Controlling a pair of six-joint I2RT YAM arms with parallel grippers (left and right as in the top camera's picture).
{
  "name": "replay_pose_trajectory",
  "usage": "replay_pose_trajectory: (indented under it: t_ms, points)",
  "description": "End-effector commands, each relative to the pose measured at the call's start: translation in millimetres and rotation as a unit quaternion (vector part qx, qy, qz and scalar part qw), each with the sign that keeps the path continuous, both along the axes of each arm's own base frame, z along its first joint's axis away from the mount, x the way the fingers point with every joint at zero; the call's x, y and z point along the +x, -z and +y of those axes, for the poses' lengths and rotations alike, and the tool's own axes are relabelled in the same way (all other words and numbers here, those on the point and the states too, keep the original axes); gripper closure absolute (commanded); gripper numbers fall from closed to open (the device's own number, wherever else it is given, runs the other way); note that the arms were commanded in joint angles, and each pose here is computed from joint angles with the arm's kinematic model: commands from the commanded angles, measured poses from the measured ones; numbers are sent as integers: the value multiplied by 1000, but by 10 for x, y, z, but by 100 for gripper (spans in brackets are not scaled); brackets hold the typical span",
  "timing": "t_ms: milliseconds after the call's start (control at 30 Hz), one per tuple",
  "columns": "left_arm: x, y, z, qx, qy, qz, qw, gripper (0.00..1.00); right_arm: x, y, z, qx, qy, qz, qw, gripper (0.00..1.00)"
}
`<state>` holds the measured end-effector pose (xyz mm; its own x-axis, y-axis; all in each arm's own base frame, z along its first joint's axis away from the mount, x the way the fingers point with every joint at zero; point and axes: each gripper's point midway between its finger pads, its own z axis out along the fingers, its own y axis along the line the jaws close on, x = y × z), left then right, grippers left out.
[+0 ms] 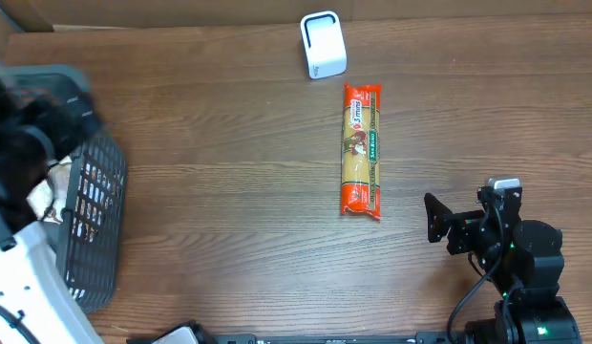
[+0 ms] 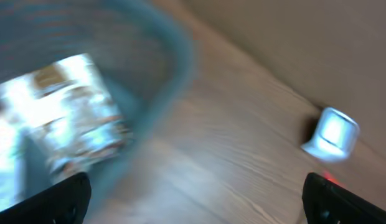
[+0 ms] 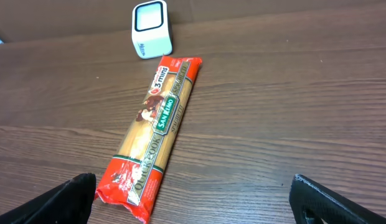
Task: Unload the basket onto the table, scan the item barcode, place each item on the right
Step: 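Return the left gripper to the basket, then grasp the clear bag of bread rolls in the basket with the left gripper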
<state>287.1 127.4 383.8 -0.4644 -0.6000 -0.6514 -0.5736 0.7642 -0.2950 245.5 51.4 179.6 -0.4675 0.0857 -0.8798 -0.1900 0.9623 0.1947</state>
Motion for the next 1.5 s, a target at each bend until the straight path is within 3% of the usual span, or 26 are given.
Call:
replay_pose_trajectory:
  t_ms: [0, 233, 533, 833, 1467]
  points:
    - [-220, 202, 499, -8, -91, 31, 995, 1, -1, 14, 9, 0, -1, -1, 1000, 0]
    - [-460, 839, 1052, -61, -179, 64, 980, 0, -1, 14, 9, 0, -1, -1, 1000, 0]
    - [-365, 1858, 1218, -97, -174, 97, 975, 0, -1, 14, 9, 0, -1, -1, 1000, 0]
    - [-321, 2578, 1316, -144, -177, 179, 957, 0, -1, 14, 9, 0, -1, -1, 1000, 0]
    - [-196, 3443, 1552, -169, -187, 233, 939, 0, -1, 14, 9, 0, -1, -1, 1000, 0]
